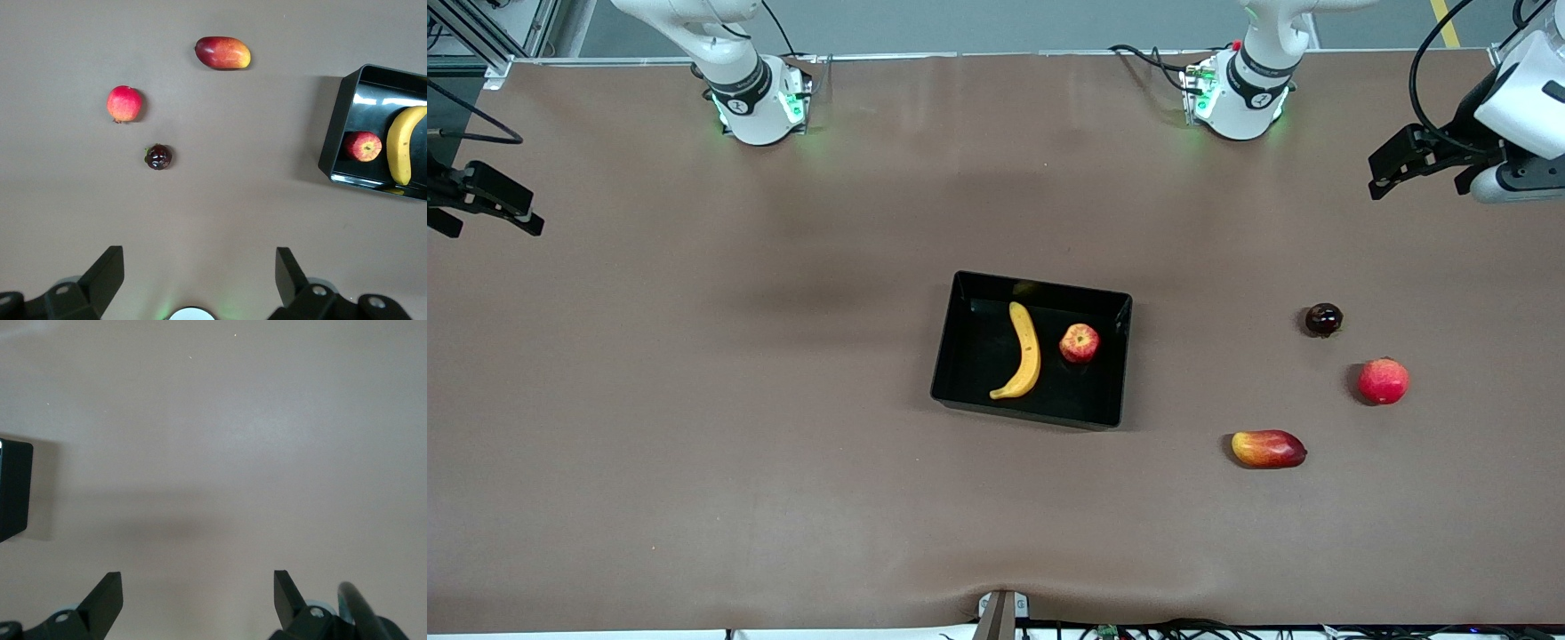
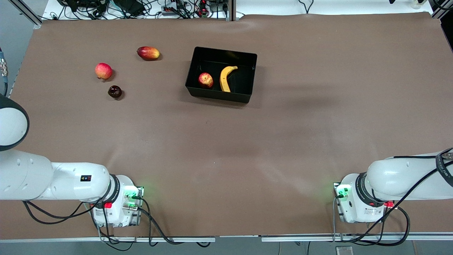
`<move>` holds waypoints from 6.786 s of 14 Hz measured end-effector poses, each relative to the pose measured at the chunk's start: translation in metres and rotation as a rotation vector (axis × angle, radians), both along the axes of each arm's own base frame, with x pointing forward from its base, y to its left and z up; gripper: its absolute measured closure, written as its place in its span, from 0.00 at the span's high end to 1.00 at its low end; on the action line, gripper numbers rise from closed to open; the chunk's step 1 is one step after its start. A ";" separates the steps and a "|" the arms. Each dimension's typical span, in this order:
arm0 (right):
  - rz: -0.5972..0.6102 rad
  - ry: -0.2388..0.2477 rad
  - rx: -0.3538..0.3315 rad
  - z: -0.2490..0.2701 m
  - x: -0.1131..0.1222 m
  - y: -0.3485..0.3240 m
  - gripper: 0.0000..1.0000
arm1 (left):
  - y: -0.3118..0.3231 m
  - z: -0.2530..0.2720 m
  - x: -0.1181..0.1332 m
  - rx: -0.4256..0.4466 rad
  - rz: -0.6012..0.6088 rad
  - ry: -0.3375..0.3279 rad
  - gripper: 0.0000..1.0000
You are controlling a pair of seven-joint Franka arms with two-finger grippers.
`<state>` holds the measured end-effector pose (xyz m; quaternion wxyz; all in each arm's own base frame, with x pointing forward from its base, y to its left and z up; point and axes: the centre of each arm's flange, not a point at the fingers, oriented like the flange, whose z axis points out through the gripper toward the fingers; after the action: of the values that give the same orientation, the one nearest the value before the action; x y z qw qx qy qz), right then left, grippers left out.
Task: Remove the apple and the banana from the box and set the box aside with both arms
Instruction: 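Reach the left gripper over the red apple in the black tray, then lower the left gripper and grasp the red apple in the tray, then lift the apple out and lower it beside the other red apple, then open the left gripper and move it back over the tray, then lower the left gripper and grasp the yellow banana in the tray, then move the banana with the left gripper while the right gripper reaches the tray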
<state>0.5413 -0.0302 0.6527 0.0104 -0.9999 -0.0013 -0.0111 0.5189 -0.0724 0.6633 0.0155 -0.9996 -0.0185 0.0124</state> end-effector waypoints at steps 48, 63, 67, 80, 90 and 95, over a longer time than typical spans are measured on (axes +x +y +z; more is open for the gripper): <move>-0.018 0.082 0.007 -0.046 0.026 -0.009 1.00 | -0.054 -0.342 0.127 0.218 0.328 0.054 0.72; -0.018 0.082 0.008 -0.045 0.026 -0.009 1.00 | 0.089 -0.451 0.138 0.181 0.354 -0.048 0.92; -0.019 0.082 0.008 -0.045 0.026 -0.009 1.00 | 0.023 -0.366 0.138 0.169 0.315 -0.042 1.00; -0.033 0.118 -0.021 -0.118 0.067 -0.022 1.00 | -0.365 -0.362 0.047 -0.053 -0.091 -0.045 1.00; -0.139 0.110 -0.021 -0.191 0.097 -0.095 1.00 | -0.407 -0.487 0.029 -0.069 -0.195 -0.098 0.81; -0.155 0.154 0.011 -0.218 0.095 -0.098 1.00 | -0.406 -0.461 0.046 -0.085 -0.242 -0.146 0.36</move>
<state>0.6365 -0.1283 0.4342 0.0149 -0.9948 0.0769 0.0649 0.5650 -0.4784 0.2022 -0.0269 -0.9925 0.1016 -0.0617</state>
